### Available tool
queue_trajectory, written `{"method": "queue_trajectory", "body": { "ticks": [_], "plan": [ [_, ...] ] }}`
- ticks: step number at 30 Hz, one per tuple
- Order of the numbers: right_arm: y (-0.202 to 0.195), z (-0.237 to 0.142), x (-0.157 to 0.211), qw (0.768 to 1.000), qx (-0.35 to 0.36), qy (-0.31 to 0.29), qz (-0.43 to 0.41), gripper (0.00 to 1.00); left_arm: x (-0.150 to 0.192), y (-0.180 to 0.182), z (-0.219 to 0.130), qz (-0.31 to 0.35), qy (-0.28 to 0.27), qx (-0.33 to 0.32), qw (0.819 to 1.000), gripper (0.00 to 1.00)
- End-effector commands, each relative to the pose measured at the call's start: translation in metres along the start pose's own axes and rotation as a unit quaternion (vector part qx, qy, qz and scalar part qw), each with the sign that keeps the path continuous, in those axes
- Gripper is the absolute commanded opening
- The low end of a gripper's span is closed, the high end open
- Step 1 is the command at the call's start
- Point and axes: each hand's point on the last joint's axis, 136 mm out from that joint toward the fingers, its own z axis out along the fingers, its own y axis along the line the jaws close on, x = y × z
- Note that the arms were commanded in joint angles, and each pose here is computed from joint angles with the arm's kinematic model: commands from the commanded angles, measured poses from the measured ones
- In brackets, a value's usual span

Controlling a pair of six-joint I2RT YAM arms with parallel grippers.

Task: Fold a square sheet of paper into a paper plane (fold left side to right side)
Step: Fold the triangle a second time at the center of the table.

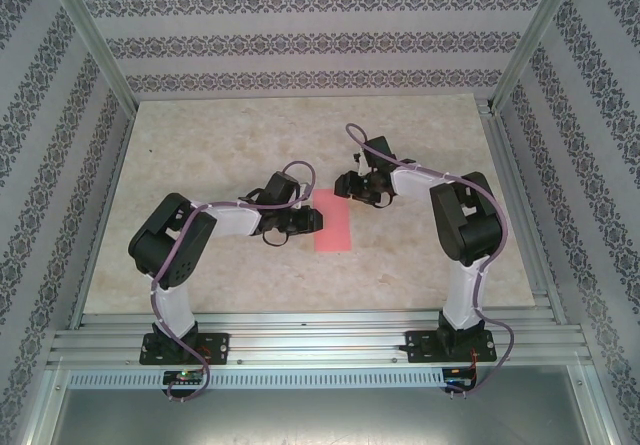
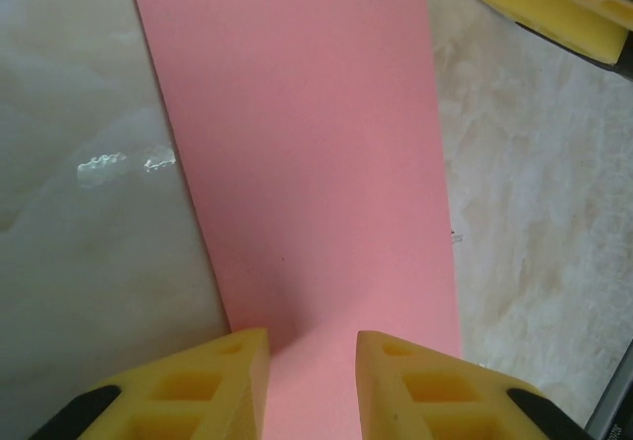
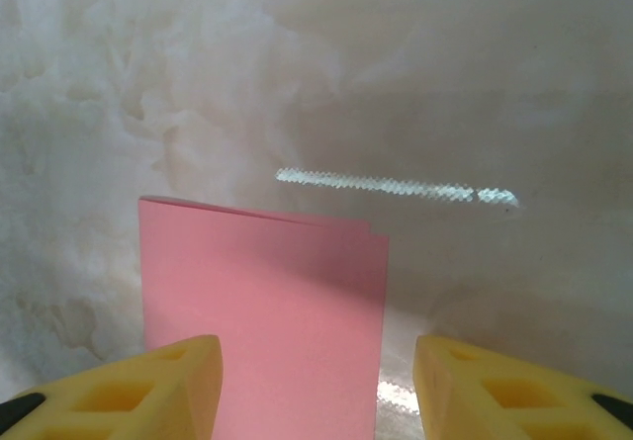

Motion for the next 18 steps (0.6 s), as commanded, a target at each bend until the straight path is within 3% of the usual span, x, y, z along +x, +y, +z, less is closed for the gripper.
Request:
{"method": "queue_trajectory", "body": {
  "ticks": [1,18],
  "plan": [
    [-0.002,0.005,-0.002,1.0,0.019,0.005,-0.01,0.54,0.001,0.005,0.007,0.003,-0.002,-0.011,1.0,0.3],
    [0.022,0.006,0.024,1.0,-0.008,0.02,0.001,0.46,0.01,0.016,0.017,-0.005,0.013,-0.023,1.0,0.29]
  ]
}}
